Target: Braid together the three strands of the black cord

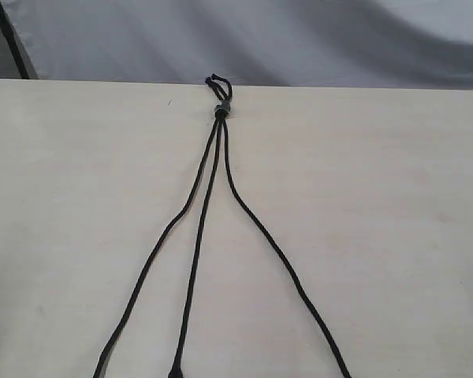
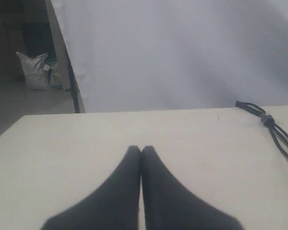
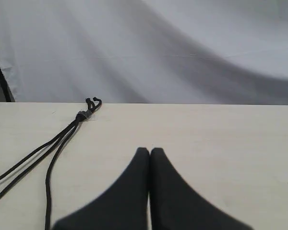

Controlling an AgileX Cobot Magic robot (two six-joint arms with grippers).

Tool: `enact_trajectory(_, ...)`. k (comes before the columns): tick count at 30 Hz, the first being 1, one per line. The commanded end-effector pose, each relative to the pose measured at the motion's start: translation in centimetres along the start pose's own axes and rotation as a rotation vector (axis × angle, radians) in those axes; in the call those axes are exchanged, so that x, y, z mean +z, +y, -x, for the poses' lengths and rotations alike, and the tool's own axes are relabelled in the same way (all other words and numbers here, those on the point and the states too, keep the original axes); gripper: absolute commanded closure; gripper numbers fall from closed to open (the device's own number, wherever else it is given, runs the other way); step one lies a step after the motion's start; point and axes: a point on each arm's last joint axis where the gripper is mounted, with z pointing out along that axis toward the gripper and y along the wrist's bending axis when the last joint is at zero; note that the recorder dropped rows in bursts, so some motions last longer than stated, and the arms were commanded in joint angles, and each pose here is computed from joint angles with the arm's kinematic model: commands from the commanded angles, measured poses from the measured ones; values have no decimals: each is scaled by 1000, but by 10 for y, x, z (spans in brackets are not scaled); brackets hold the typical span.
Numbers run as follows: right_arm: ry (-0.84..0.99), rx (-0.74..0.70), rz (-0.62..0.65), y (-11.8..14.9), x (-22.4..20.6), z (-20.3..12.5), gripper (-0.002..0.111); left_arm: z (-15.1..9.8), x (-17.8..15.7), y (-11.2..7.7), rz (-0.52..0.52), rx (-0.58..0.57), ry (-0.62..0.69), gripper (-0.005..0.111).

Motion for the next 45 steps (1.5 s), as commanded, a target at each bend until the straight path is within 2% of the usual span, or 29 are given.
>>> enact_trajectory(1,-6,-10,-7,-1,0,0,109,-1,0,0,2,1,-3,106)
enact_trajectory(8,-6,-13,-7,-1,0,0,109,-1,0,0,2,1,-3,106)
enact_trajectory(10,-8,-13,-7,-1,0,0,109,3,0,0,2,4,-43,106)
enact_trajectory(13,-46,-7,-7,-1,0,3,109,29,-5,0,-3,-13,-331,106)
enact_trajectory(16,-138,10,-7,-1,-1,11,109,51,-16,0,-63,-191,-599,106)
enact_trajectory(19,-260,13,-9,-1,-3,22,109,70,-34,-1,-197,-402,-870,106)
enact_trajectory(20,-312,13,-10,-1,-5,27,109,75,-40,-1,-240,-437,-953,106)
enact_trajectory(22,-416,24,-9,-1,-8,36,109,79,-48,-1,-278,-450,-1052,106)
enact_trajectory(24,-576,77,5,-1,-15,48,109,92,-53,0,-263,-415,-1079,106)
enact_trajectory(26,-699,132,31,-1,-22,58,109,109,-54,1,-192,-335,-1015,107)
enact_trajectory(28,-699,109,35,0,-23,64,109,123,-46,3,-123,-273,-856,107)
enact_trajectory(30,-619,105,37,3,-25,79,109,134,-29,3,-99,-278,-674,107)
enact_trajectory(34,-400,104,23,7,-9,104,109,142,14,1,-88,-248,-429,107)
enact_trajectory(37,-161,106,2,8,19,114,109,133,56,2,-57,-257,-164,107)
enact_trajectory(41,112,107,-11,9,67,106,109,104,102,3,22,-246,207,107)
enact_trajectory(45,367,82,52,25,116,84,109,76,133,-7,-7,-203,406,107)
